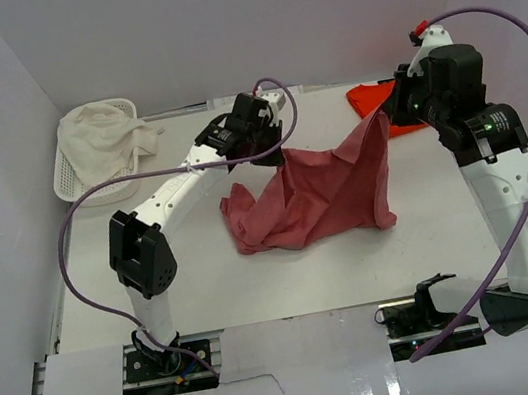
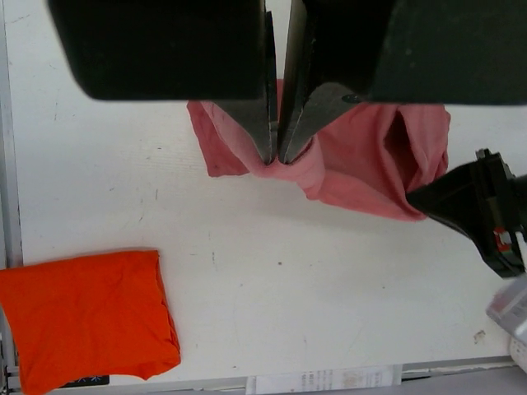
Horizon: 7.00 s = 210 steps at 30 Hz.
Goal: Fold and stack the t-shirts
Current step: Flatten out the tshirt
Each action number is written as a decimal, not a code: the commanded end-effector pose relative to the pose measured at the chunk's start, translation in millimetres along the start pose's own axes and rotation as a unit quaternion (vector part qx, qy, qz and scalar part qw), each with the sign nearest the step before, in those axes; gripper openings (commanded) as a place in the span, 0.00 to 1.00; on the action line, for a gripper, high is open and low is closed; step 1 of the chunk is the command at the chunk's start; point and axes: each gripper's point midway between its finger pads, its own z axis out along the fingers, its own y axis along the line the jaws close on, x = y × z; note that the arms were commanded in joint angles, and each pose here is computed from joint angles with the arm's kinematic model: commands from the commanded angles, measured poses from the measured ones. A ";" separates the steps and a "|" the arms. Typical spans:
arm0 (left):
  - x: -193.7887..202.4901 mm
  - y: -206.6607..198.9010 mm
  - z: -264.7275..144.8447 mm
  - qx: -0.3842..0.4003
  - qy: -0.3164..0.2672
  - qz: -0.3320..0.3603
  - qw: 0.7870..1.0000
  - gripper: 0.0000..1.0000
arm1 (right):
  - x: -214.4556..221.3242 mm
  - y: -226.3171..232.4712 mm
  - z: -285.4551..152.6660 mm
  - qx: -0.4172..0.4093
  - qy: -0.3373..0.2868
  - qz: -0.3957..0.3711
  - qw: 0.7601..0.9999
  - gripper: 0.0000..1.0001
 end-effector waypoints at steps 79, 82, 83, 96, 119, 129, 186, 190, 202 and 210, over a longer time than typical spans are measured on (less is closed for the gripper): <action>-46.7 64.3 4.3 -0.127 -0.026 0.022 0.991 0.00 | 31.3 9.4 13.6 -0.044 0.022 -0.007 0.999 0.08; -82.1 66.3 12.6 -0.140 -0.068 0.039 0.987 0.00 | 33.3 9.3 14.6 -0.045 0.023 -0.006 0.999 0.08; -91.3 66.4 15.1 -0.141 -0.082 0.045 0.986 0.00 | 33.8 9.2 14.7 -0.045 0.023 -0.006 0.999 0.08; -60.8 86.4 21.9 -0.178 -0.066 0.026 0.982 0.98 | 41.0 9.2 14.7 -0.049 0.029 -0.007 0.998 0.08; 39.6 13.6 -176.7 0.020 -0.245 0.121 0.962 0.98 | 51.4 13.4 17.2 -0.065 0.032 -0.002 0.997 0.08; 135.8 24.9 -77.5 -0.115 -0.037 0.123 0.985 0.90 | 56.1 12.2 17.7 -0.062 0.036 0.002 0.997 0.08; 124.6 66.4 41.8 -0.237 0.037 0.100 0.966 0.77 | 66.1 11.3 22.8 -0.067 0.041 -0.005 0.997 0.08; 124.8 70.4 45.6 -0.238 0.043 0.100 0.965 0.66 | 66.3 10.6 22.6 -0.066 0.041 -0.006 0.997 0.08; 118.3 92.9 39.8 -0.283 0.031 0.087 0.955 0.64 | 66.1 11.4 21.2 -0.068 0.039 -0.008 0.997 0.08; 120.4 111.3 43.5 -0.336 0.003 0.039 0.941 0.58 | 67.7 11.8 21.7 -0.070 0.041 -0.008 0.997 0.08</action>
